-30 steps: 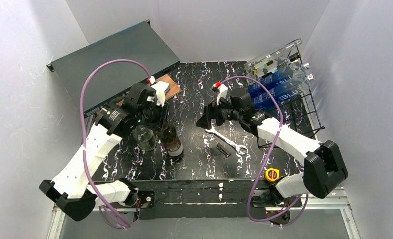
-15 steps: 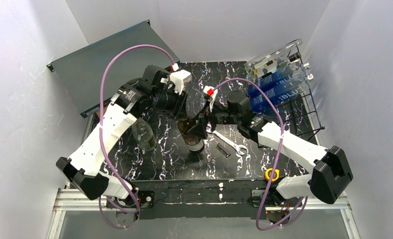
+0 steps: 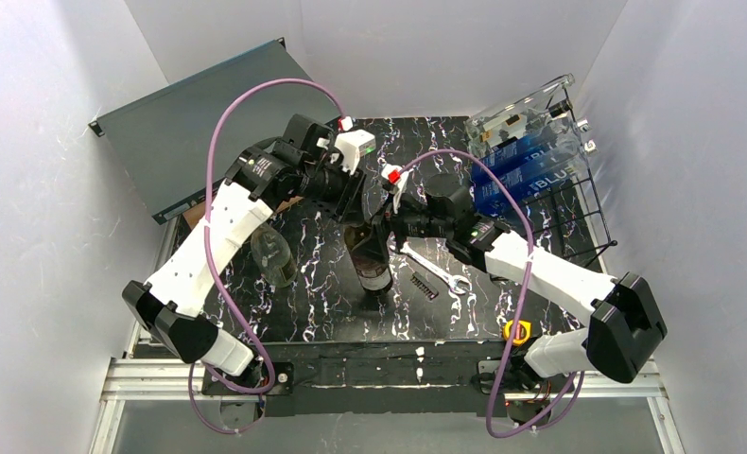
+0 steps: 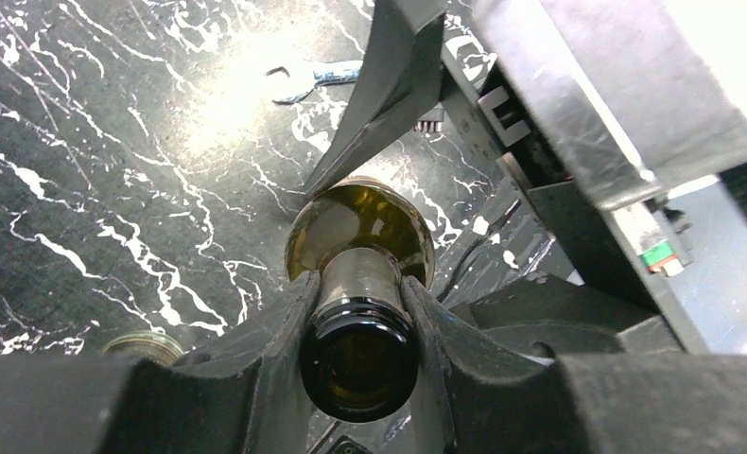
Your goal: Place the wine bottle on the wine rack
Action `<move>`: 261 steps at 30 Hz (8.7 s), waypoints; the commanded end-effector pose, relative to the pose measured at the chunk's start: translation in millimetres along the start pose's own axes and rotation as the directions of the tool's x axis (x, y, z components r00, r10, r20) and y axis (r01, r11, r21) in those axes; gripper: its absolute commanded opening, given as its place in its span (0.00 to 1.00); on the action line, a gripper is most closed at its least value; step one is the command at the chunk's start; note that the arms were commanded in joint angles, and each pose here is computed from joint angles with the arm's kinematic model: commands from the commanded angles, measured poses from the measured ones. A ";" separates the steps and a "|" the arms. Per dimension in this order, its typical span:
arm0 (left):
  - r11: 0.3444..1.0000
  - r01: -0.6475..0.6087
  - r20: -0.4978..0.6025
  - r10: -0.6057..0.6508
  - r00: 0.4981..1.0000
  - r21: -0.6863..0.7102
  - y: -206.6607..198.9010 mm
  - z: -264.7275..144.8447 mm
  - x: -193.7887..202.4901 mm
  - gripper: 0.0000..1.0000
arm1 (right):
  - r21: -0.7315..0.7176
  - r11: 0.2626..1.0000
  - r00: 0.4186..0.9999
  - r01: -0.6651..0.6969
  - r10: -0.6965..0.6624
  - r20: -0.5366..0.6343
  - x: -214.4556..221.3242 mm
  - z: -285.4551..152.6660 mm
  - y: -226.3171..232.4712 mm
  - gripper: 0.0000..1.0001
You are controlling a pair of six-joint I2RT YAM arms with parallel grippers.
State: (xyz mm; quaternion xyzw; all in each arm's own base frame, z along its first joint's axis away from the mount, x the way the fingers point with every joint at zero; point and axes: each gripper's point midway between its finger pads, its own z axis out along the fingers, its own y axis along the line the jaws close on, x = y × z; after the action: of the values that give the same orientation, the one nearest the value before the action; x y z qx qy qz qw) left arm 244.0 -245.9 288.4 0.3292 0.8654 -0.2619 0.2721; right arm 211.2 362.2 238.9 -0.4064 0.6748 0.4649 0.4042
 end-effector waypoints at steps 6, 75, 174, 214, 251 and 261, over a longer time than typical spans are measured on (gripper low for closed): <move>0.991 -0.088 0.211 0.065 0.975 0.103 -31.6 -30.1 -47.3 0.00 | 0.012 1.000 0.999 0.018 -0.019 0.028 3.1 7.3 3.2 0.98; 0.905 0.025 0.527 0.225 0.820 -0.424 60.2 -60.7 -30.3 0.98 | 0.632 0.569 0.846 -0.526 0.278 0.455 -53.6 -138.7 -157.6 0.01; 0.905 0.015 0.446 0.195 0.873 -0.425 69.4 -0.9 -13.1 0.98 | 0.648 -0.502 0.702 -0.572 0.107 0.704 71.6 -329.8 -267.4 0.48; 0.911 0.014 0.460 0.194 0.867 -0.412 64.3 -8.4 -16.4 0.98 | 0.508 -0.578 0.564 -0.639 0.097 0.820 112.3 -343.2 -256.3 0.91; 0.871 0.045 0.498 0.236 0.834 -0.490 74.5 -30.3 -18.1 0.98 | 0.884 -0.026 0.841 -0.466 0.297 0.452 25.7 -276.7 -215.2 0.98; 0.883 0.208 0.560 0.072 0.825 -0.421 54.8 -85.9 -12.7 0.98 | 0.781 0.483 0.890 -0.396 0.412 0.197 15.5 -186.5 -186.5 0.98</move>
State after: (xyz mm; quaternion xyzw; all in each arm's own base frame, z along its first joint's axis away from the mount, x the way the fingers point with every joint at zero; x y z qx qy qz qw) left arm 289.0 -184.8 302.0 0.1799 0.8005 -0.1273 0.5573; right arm 343.4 103.0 190.2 0.0841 0.9029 0.1121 0.4063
